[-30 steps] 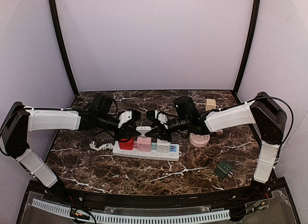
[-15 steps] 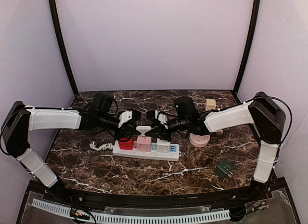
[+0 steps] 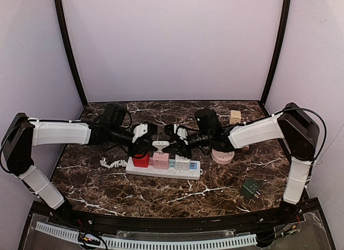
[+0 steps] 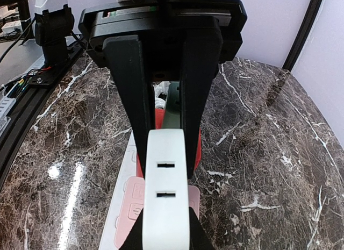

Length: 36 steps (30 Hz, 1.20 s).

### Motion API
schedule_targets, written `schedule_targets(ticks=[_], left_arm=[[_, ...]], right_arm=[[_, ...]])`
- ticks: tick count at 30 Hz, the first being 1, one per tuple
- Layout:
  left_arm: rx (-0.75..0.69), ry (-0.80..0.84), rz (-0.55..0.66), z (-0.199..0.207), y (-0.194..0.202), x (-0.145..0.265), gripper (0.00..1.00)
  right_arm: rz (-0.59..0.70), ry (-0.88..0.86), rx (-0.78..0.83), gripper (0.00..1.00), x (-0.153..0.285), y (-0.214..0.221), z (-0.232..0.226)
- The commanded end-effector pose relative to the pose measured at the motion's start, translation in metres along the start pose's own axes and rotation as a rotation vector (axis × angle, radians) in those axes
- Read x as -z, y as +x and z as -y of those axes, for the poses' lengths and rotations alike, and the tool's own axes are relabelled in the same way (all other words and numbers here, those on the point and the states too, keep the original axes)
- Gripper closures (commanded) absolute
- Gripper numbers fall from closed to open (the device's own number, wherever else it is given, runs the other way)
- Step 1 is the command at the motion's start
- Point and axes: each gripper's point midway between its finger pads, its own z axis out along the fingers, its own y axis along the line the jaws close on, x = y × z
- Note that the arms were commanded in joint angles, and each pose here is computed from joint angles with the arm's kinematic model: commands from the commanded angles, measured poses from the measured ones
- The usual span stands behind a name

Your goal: Insert the plug

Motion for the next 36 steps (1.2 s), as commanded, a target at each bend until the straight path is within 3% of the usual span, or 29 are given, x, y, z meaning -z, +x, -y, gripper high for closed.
schedule_targets(ticks=[1, 15, 23, 25, 28, 33, 36], left_arm=[[-0.018, 0.06, -0.044, 0.019, 0.021, -0.009, 0.99], [-0.012, 0.1, -0.16, 0.033, 0.053, -0.01, 0.99], [0.005, 0.098, -0.111, 0.029, 0.03, -0.003, 0.99], [0.008, 0.079, -0.08, 0.021, 0.017, -0.002, 0.92], [0.002, 0.055, -0.05, 0.013, 0.004, -0.001, 0.74], [-0.005, 0.031, 0.004, 0.005, -0.02, 0.007, 0.64], [-0.002, 0.022, 0.03, 0.002, -0.031, 0.01, 0.63]], right_arm=[[-0.057, -0.014, -0.124, 1.0, 0.003, 0.018, -0.007], [-0.108, -0.042, -0.143, 1.0, -0.003, 0.035, -0.014], [-0.133, -0.074, -0.161, 1.0, -0.006, 0.039, -0.022], [-0.145, -0.067, -0.159, 1.0, -0.006, 0.042, -0.021], [-0.17, -0.05, -0.163, 1.0, -0.008, 0.046, -0.016], [-0.174, -0.034, -0.148, 1.0, -0.006, 0.043, -0.014], [-0.174, -0.029, -0.143, 1.0, -0.006, 0.041, -0.012]])
